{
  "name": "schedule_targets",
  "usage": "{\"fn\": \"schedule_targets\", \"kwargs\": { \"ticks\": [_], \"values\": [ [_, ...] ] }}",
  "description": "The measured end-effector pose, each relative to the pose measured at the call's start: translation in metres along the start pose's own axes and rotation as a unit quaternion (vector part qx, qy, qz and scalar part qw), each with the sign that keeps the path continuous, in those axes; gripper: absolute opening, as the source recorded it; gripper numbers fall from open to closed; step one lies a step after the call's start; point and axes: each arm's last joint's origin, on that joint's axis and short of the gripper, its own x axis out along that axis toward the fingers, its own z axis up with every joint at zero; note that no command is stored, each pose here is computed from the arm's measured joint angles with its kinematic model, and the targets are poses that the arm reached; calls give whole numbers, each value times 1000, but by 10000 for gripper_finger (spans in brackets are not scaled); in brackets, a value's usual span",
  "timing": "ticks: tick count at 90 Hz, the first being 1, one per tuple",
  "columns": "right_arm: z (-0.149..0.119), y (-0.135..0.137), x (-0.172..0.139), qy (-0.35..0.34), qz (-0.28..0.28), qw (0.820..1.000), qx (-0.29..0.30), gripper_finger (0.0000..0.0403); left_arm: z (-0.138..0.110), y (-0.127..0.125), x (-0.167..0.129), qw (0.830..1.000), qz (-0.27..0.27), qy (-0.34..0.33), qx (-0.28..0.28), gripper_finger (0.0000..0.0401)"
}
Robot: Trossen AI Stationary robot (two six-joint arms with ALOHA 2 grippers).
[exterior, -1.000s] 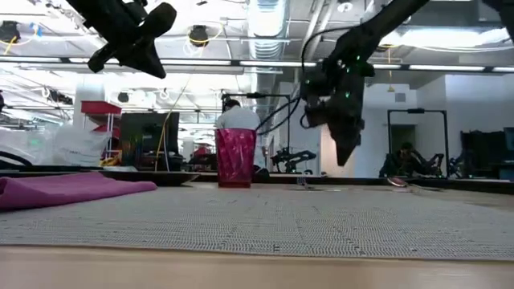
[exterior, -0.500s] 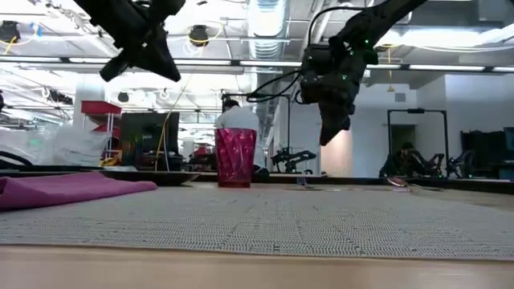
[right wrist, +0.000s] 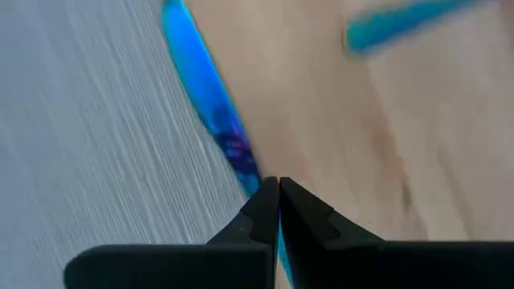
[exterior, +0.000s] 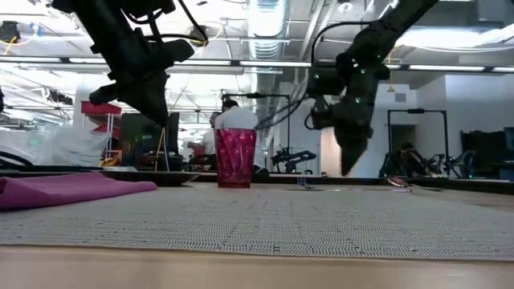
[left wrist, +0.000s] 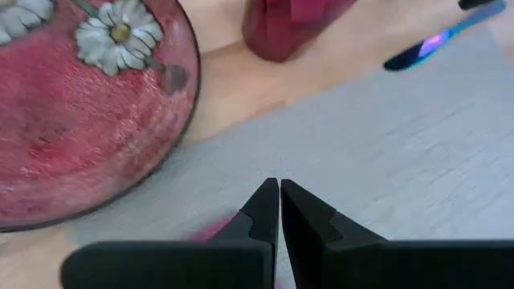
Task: Set table place
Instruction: Put the blue knife on the middle right of the gray place mat
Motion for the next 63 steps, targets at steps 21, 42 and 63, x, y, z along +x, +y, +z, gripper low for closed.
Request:
{"fn": "schedule_targets", "kwargs": {
  "ticks": [21, 42, 63],
  "values": [
    [-12, 11, 12, 19, 12, 999, -26, 0, -1, -1, 0, 1000, -7, 11, 2, 0],
    [-9, 21, 15, -1, 19, 1000, -21, 0, -1, -1, 0, 1000, -7, 10, 4, 0],
    [0, 16, 12, -44, 7, 999, -20, 0, 0, -2, 0, 1000, -14, 7, 0, 0]
  ]
}}
